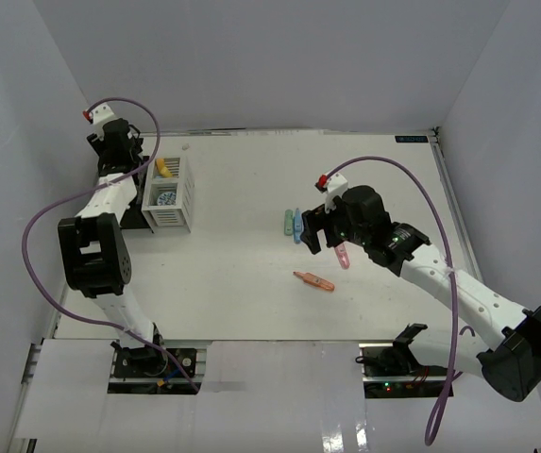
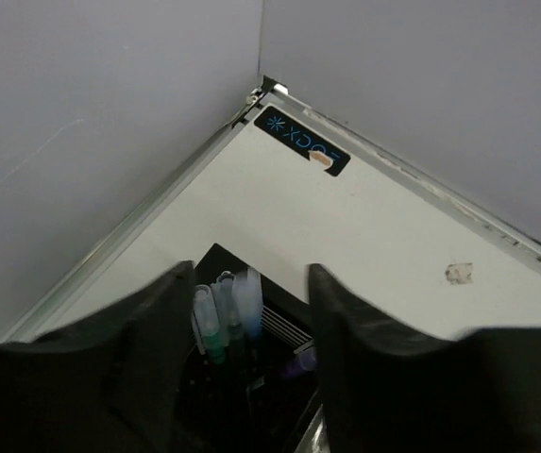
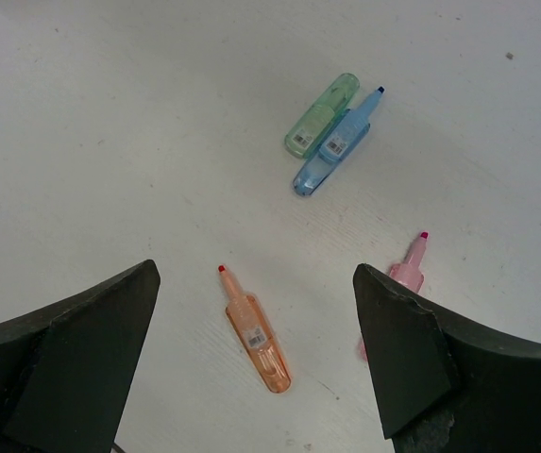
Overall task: Sort the stationery into containers
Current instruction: Place the pen in the storage box, then pick up the stationery from the center of the board.
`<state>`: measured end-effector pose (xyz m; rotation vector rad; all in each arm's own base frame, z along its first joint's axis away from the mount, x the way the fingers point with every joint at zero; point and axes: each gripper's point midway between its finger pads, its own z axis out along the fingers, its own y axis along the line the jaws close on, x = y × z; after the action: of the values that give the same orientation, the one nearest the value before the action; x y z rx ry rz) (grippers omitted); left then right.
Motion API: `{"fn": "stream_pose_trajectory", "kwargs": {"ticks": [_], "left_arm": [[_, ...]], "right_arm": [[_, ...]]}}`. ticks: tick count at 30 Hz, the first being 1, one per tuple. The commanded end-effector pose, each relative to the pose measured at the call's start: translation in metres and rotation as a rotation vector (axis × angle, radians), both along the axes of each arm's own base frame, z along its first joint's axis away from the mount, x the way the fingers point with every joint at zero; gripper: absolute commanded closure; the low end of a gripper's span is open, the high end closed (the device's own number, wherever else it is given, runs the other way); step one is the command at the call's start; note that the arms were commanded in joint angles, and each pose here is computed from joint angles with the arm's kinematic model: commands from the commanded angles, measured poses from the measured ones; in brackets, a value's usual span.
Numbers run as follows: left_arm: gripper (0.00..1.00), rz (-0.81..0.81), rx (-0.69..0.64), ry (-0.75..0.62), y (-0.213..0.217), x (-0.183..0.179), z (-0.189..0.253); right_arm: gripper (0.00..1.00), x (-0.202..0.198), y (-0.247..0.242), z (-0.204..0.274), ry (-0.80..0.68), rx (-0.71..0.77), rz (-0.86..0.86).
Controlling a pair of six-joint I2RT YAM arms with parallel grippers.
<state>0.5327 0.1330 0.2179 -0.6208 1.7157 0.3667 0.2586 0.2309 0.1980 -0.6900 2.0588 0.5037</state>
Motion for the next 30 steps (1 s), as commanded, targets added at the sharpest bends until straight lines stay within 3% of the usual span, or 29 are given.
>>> {"fn": "stream_pose_trajectory", "kwargs": {"ticks": [1, 8, 12, 19, 22, 25, 30], "left_arm": [[0.32, 0.000, -0.021, -0.030, -0.003, -0.003, 0.023], [0.04, -0.043, -0.077, -0.039, -0.015, -0.019, 0.059], [0.02, -0.168, -0.204, 0.029, -0.048, -0.031, 0.067], [0.02, -0.508, -0.364, 0.237, -0.172, -0.056, 0.061], [0.02, -0.665, -0.406, 0.340, -0.246, -0.075, 0.050], [0.02, -0.770, -0.434, 0.415, -0.308, -0.088, 0.032], [0.02, -0.810, -0.458, 0.549, -0.378, -0.095, -0.012]], "right_arm": [[0.10, 0.007, -0.004, 0.003, -0.007, -0.006, -0.038], [0.10, 0.007, -0.006, 0.000, 0.009, 0.000, -0.067], [0.09, 0.007, -0.011, 0.002, -0.001, -0.002, -0.092], [0.08, 0.002, -0.027, -0.003, -0.007, -0.014, -0.151], [0.07, -0.001, -0.036, -0.012, 0.015, -0.023, -0.195], [0.07, -0.005, -0.039, -0.019, 0.039, -0.023, -0.214], [0.05, -0.010, -0.043, -0.025, 0.055, -0.012, -0.231]]}}
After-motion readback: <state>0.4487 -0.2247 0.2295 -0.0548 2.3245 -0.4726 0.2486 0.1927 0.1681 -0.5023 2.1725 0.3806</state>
